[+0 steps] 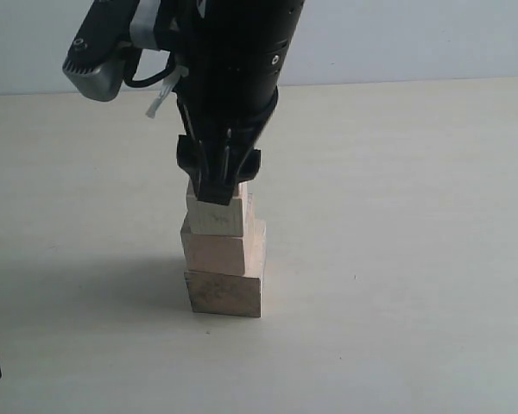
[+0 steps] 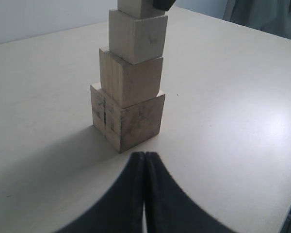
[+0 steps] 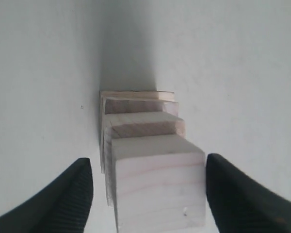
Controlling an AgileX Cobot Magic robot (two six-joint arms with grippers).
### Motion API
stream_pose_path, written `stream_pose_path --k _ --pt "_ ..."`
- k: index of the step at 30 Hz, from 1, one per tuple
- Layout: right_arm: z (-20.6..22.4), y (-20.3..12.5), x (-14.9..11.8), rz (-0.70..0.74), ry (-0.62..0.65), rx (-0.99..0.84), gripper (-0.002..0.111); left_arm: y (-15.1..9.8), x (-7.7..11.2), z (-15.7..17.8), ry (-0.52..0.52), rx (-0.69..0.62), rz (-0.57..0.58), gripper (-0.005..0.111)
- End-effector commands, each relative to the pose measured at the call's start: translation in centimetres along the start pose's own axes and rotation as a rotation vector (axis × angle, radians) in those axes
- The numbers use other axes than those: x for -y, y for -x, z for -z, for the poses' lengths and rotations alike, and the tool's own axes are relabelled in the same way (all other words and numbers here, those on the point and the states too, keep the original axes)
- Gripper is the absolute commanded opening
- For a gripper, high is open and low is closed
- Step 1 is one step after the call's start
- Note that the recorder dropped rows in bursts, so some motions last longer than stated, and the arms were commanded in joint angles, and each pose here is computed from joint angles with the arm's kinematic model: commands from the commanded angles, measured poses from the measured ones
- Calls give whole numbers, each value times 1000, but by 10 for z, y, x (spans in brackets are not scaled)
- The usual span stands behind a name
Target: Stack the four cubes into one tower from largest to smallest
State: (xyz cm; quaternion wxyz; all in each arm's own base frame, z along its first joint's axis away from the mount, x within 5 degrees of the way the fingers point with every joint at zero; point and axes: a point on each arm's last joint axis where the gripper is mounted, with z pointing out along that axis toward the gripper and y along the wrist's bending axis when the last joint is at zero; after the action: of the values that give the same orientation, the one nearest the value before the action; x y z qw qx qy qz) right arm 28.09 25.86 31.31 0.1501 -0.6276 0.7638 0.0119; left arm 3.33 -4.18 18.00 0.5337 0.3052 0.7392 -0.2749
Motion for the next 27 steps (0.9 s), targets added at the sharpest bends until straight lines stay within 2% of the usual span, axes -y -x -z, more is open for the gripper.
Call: stream_pose_path --k 1,10,17,22,27 --pt "13 -1 0 19 -39 17 64 1 0 1 0 16 6 0" --pt "31 -6 0 39 -90 34 64 1 0 1 0 16 6 0" --pt "78 -18 -7 45 -173 119 64 1 0 1 0 16 6 0" --pt "118 -30 -19 -79 -202 222 64 1 0 1 0 16 4 0" --pt "143 -60 -42 -194 -193 280 60 1 0 1 0 16 4 0"
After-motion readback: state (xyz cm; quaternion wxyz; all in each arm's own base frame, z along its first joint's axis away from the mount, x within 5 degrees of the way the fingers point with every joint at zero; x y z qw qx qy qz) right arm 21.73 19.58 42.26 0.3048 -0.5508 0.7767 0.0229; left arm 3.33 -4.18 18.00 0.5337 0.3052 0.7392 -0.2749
